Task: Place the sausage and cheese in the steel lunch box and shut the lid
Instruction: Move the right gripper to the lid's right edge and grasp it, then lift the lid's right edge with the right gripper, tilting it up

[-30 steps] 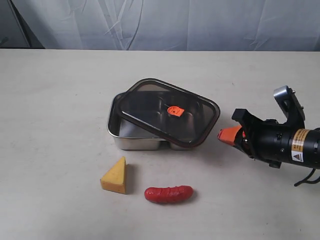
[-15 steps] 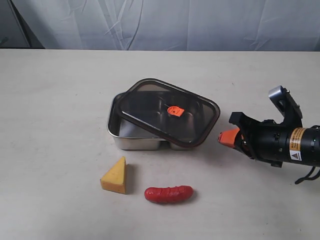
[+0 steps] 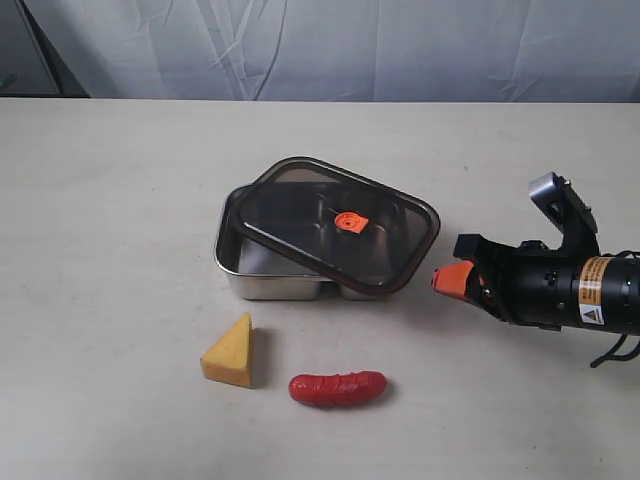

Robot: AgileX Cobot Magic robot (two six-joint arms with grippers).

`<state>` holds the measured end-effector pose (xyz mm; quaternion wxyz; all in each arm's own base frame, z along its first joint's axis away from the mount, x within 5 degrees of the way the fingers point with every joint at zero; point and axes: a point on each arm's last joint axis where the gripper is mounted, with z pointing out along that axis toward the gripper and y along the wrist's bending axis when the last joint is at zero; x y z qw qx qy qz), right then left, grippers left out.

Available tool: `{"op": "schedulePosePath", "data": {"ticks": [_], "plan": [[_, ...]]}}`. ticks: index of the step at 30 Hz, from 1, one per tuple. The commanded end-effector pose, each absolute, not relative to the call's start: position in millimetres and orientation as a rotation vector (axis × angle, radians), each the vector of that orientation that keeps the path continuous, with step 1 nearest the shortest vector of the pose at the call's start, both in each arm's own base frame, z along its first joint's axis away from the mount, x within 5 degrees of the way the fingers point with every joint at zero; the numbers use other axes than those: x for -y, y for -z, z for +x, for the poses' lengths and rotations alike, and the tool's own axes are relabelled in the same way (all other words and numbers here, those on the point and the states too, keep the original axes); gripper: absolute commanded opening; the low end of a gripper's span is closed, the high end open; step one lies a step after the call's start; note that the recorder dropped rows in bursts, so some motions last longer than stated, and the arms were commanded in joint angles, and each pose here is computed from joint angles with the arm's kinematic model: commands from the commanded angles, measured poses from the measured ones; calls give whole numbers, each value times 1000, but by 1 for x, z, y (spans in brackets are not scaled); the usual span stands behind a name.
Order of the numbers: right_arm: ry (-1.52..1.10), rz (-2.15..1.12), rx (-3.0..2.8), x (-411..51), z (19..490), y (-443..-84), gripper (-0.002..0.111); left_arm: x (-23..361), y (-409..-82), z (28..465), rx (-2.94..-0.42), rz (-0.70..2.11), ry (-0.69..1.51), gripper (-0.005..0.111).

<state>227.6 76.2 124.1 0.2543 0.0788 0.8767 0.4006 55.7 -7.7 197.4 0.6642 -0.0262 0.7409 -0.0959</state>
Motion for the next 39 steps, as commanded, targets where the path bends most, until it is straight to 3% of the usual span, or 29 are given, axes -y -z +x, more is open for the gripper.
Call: {"op": "schedulePosePath", "data": {"ticks": [1, 7, 9, 11, 13, 17, 24, 39], "plan": [[-1090, 184, -2371, -76, 229, -125, -1, 7, -197, 56, -1663, -63, 213, 0], [-1112, 180, -2361, -77, 229, -126, 1, 7, -197, 56, -1663, -63, 213, 0], [-1112, 179, -2361, -77, 229, -126, 18, 7, -197, 56, -1663, -63, 213, 0], [-1106, 189, -2361, -76, 229, -126, 51, 7, -197, 56, -1663, -63, 213, 0], [-1103, 222, -2350, -75, 231, -126, 62, 7, -197, 56, -1663, -63, 213, 0], [-1102, 365, -2289, -72, 237, -128, 61, 7, -197, 56, -1663, -63, 213, 0], [-1137, 409, -2235, -72, 240, -132, 48, 7, -197, 56, -1663, -63, 213, 0], [-1203, 401, -2246, -95, 257, -124, 47, 7, -197, 56, -1663, -63, 213, 0]]}}
